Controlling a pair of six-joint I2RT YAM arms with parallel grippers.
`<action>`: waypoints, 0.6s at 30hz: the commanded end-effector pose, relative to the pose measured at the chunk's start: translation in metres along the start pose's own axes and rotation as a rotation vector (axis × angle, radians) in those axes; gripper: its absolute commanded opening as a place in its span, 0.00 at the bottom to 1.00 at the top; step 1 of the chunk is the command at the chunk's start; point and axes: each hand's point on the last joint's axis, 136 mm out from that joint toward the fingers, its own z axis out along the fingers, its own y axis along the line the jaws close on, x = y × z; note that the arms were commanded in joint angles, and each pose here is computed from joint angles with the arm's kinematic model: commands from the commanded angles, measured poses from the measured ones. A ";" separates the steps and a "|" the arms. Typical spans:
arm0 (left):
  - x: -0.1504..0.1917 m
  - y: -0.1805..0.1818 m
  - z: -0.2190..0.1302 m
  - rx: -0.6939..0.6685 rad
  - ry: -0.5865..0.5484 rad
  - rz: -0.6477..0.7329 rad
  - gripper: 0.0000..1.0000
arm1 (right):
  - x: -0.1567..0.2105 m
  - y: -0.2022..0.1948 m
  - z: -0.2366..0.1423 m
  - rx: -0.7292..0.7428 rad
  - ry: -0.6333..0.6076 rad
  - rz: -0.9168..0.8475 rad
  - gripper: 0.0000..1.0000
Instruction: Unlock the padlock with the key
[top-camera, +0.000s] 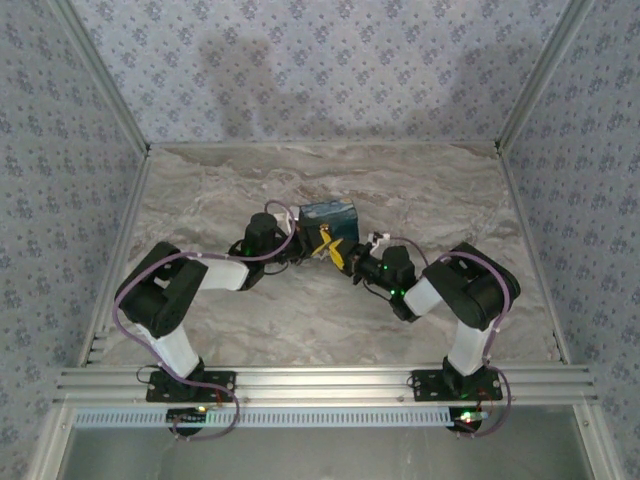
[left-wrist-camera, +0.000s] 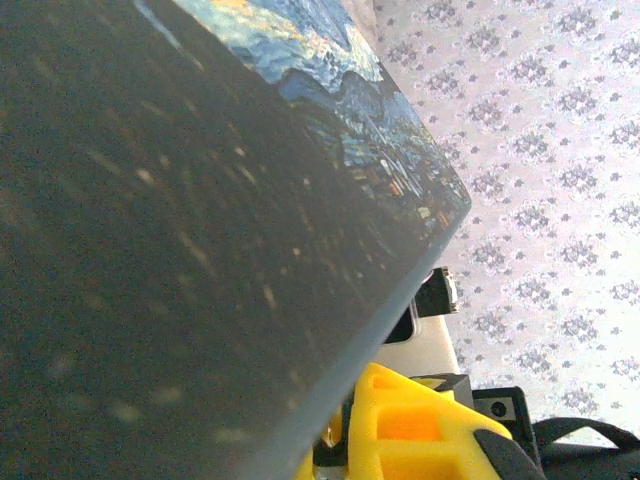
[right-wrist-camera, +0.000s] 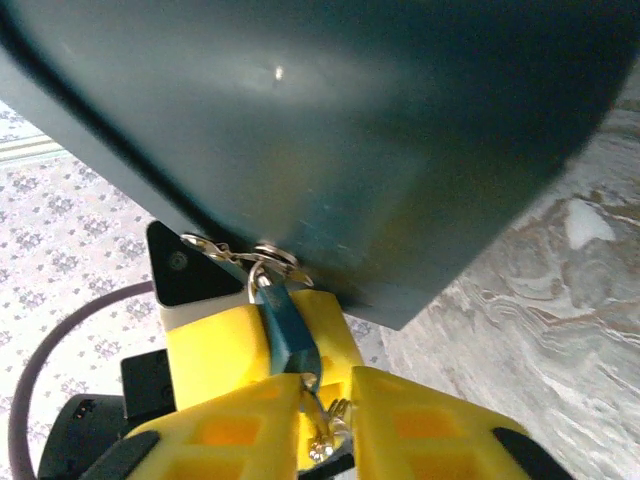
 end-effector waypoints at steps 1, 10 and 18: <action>0.035 -0.033 -0.003 0.111 0.150 0.062 0.00 | 0.003 -0.006 -0.009 0.016 0.000 -0.027 0.28; 0.026 -0.025 -0.005 0.086 0.128 0.054 0.00 | 0.011 -0.046 -0.049 0.157 0.009 -0.090 0.42; 0.026 -0.021 -0.004 0.074 0.131 0.048 0.00 | 0.019 -0.050 -0.074 0.360 0.048 -0.307 0.44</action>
